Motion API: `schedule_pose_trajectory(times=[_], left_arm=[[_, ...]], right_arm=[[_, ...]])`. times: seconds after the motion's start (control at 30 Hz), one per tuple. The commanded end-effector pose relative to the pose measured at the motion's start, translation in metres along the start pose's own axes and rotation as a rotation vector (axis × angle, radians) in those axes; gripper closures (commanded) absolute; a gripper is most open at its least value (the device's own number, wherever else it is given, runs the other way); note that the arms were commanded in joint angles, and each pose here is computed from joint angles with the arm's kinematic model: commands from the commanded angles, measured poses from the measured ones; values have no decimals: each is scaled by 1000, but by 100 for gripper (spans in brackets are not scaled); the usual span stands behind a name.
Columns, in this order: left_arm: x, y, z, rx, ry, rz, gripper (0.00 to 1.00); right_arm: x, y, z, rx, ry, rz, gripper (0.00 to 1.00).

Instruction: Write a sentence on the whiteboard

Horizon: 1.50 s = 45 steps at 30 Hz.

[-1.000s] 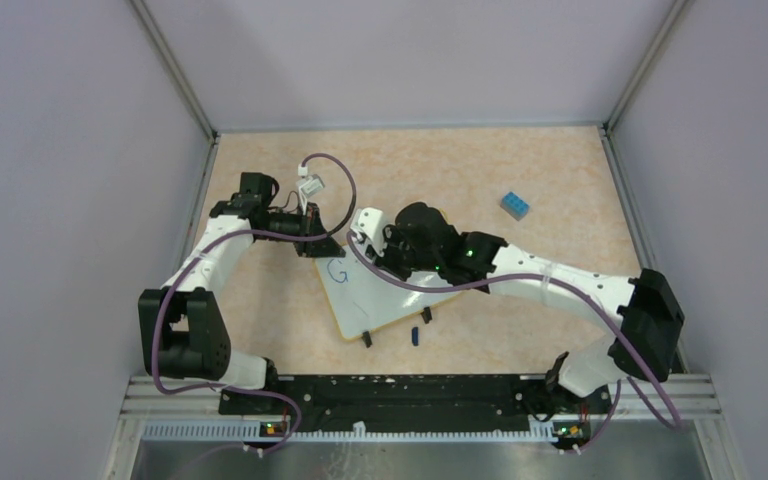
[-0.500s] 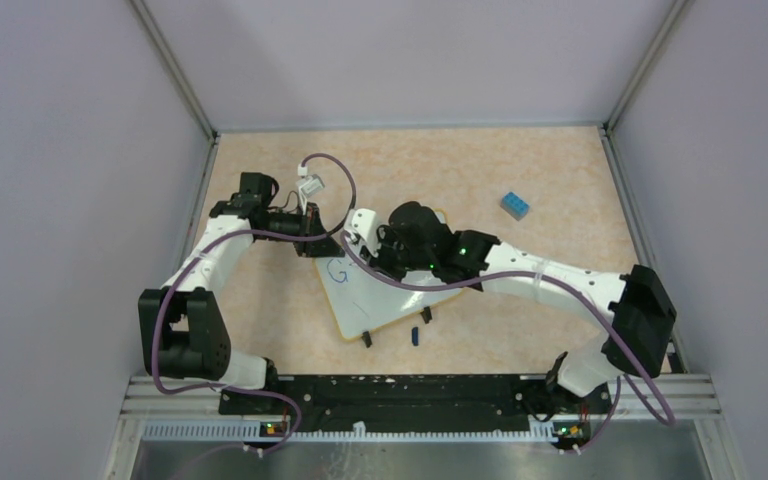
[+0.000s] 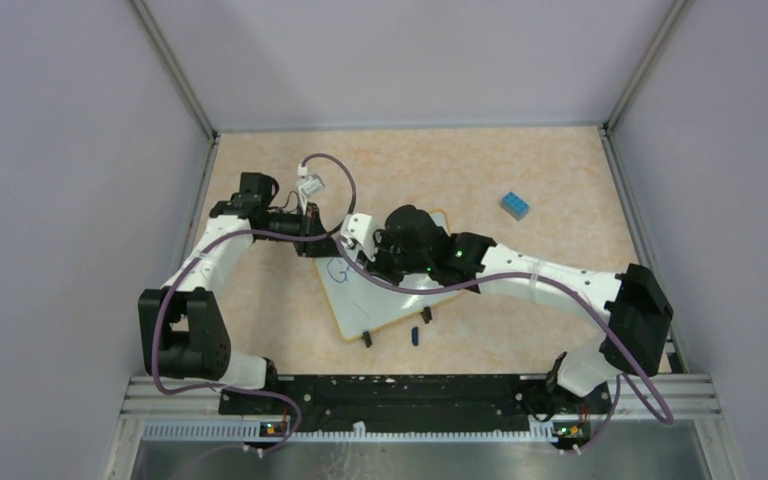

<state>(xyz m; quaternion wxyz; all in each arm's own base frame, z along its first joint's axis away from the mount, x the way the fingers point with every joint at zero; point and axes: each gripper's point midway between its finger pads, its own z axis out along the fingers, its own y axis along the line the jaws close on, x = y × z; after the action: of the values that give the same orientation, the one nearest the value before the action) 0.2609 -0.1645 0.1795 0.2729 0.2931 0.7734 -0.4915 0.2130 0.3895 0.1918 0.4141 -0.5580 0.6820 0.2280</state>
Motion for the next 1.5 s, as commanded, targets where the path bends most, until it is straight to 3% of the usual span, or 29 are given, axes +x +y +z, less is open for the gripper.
schedule_pose_trajectory(times=[0.0, 0.5, 1.47], left_arm=[[-1, 6, -3, -48, 7, 33, 100], [-2, 7, -3, -47, 6, 29, 100], [-2, 7, -2, -42, 3, 30, 100]], right_arm=[[9, -3, -3, 26, 18, -9, 100], [21, -18, -19, 89, 39, -8, 100], [-4, -39, -21, 155, -2, -10, 100]])
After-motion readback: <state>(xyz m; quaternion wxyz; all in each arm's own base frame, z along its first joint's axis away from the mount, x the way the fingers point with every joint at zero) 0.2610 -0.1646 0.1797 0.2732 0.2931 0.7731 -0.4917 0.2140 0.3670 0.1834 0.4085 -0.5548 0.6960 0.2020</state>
